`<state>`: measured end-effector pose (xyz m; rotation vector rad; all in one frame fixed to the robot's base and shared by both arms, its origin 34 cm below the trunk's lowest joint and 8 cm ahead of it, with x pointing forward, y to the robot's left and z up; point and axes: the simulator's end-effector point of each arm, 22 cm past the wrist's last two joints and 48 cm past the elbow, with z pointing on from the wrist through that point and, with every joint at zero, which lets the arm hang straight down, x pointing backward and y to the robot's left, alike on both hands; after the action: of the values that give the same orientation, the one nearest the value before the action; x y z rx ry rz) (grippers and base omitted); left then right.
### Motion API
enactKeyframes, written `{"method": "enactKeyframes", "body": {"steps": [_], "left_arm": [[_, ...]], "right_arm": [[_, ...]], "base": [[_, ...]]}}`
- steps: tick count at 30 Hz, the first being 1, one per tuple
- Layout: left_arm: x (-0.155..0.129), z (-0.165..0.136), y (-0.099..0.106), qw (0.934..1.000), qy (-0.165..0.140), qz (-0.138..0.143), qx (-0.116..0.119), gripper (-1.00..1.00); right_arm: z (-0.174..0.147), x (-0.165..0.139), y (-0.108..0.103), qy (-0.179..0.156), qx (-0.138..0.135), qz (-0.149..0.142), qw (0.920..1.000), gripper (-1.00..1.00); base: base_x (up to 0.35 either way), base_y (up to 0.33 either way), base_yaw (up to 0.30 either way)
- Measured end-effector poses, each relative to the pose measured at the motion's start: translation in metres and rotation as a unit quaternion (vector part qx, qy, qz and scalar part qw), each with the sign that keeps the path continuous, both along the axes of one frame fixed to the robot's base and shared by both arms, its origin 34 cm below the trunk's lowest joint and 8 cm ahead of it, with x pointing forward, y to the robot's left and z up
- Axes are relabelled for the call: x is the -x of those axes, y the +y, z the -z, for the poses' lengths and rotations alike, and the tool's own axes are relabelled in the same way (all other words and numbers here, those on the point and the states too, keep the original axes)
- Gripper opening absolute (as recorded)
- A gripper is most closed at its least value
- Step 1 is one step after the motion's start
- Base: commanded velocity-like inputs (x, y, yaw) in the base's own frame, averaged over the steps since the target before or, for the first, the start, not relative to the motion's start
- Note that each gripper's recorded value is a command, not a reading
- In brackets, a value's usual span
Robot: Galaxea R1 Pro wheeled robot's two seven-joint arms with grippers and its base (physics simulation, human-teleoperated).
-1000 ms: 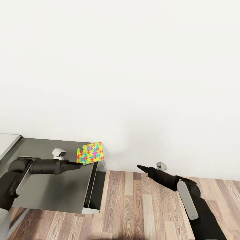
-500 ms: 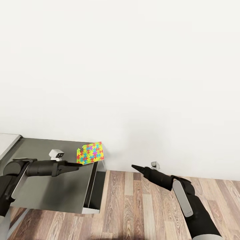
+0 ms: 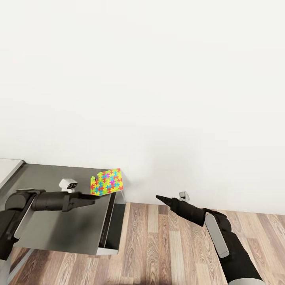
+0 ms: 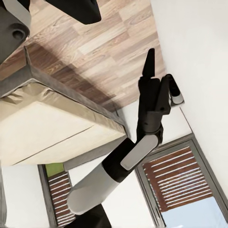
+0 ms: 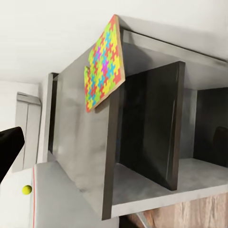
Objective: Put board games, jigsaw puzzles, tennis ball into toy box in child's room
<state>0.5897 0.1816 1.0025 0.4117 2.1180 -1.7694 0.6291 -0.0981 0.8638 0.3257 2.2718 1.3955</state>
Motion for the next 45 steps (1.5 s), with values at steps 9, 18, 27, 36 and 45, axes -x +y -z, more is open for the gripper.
{"method": "enactKeyframes", "body": {"steps": [9, 18, 27, 36, 45], "left_arm": [[0.0, 0.001, -0.003, 1.0, -0.005, 0.005, 0.0, 1.0], [0.0, 0.002, -0.003, 1.0, -0.008, 0.006, -0.002, 1.0], [-0.003, -0.004, 0.01, 0.9997, -0.016, -0.017, -0.001, 1.0], [-0.005, -0.009, 0.014, 0.9994, -0.022, -0.025, 0.001, 1.0], [-0.004, -0.009, 0.014, 0.9994, -0.023, -0.025, 0.002, 1.0]], "right_arm": [[0.006, -0.004, 0.001, 0.001, -0.004, 0.001, 1.0, 1.0], [-0.012, -0.011, 0.019, -0.013, -0.041, 0.007, 0.9991, 1.0], [-0.024, -0.014, 0.022, -0.026, -0.044, 0.006, 0.9987, 1.0], [-0.026, -0.014, 0.021, -0.027, -0.045, 0.007, 0.9986, 1.0], [-0.026, -0.014, 0.021, -0.027, -0.046, 0.008, 0.9986, 1.0]], "base": [[0.0, 0.0, 0.0], [0.0, 0.0, 0.0], [0.0, 0.007, 0.008], [0.019, 0.102, 0.033], [0.016, 0.118, 0.001]]}}
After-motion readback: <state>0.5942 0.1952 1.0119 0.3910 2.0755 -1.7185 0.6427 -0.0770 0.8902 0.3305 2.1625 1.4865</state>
